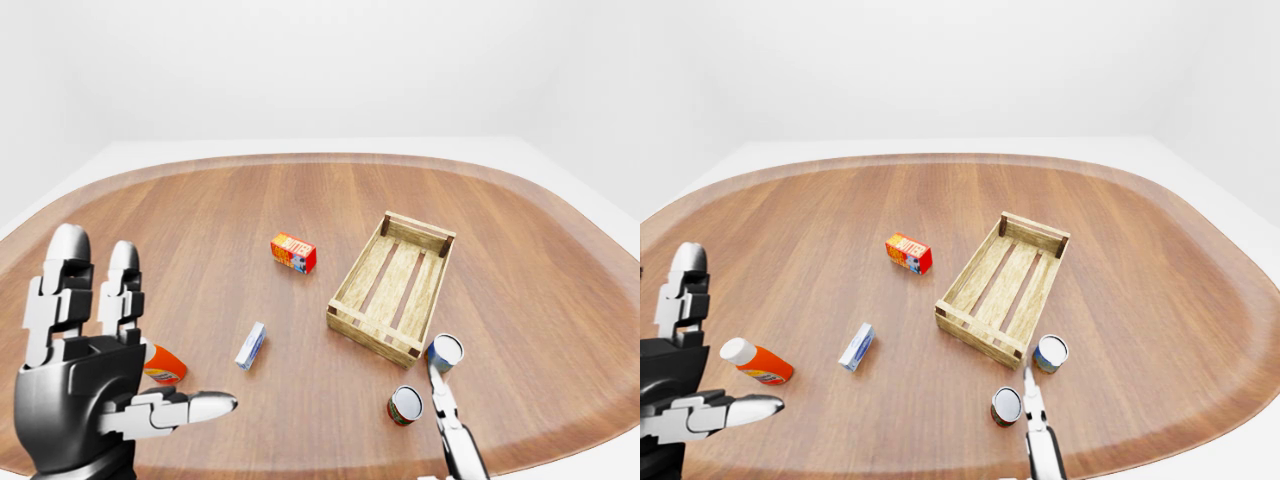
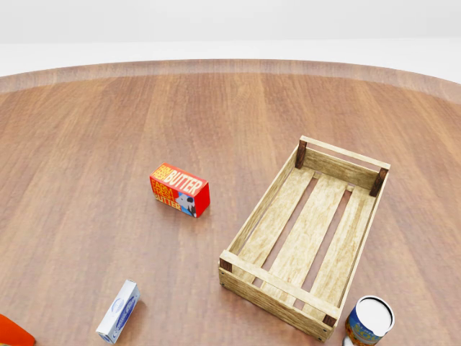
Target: Pick up the tomato sauce, and put it in the wooden tray.
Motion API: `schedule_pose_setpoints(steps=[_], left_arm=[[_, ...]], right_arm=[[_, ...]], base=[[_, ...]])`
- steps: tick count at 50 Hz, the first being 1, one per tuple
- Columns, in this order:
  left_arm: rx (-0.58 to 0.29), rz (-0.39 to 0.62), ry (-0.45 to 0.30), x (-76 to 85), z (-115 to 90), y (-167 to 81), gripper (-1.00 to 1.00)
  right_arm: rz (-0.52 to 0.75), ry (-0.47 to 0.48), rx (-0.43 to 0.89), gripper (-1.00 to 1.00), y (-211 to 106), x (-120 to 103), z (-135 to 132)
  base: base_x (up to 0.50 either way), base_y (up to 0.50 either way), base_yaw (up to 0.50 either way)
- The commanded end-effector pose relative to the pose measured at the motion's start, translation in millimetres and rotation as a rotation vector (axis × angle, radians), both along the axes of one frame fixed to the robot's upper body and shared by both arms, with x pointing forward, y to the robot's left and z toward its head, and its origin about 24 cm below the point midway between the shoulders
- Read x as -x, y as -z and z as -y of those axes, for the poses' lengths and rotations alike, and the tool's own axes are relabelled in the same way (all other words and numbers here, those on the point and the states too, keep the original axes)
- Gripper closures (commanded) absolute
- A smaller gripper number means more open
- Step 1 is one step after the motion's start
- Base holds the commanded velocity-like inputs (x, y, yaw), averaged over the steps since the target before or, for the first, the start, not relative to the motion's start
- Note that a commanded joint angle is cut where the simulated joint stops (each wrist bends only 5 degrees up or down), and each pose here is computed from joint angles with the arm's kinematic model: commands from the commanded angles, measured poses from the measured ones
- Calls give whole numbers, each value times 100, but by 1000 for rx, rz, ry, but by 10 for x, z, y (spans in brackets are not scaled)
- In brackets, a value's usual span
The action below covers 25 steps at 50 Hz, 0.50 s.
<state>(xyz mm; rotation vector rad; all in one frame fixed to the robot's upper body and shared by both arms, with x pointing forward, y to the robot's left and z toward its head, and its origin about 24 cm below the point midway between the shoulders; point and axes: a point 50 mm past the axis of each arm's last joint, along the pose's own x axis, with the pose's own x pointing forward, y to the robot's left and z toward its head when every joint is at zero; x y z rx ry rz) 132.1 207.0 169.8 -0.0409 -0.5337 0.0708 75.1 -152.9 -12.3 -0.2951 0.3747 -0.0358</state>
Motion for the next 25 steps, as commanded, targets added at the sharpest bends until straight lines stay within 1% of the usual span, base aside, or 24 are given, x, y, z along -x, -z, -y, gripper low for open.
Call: schedule_pose_setpoints(steps=[1,25], left_arm=[[1,-4,2,-2,3,7,-100],[-1,-2,2,10,-5,3,-100]], right_arm=[[-16,5,-2,-100,38,7,9],[-34,13,-4,-100,106,-23,26]], base=[[0,0,0],[0,0,0]])
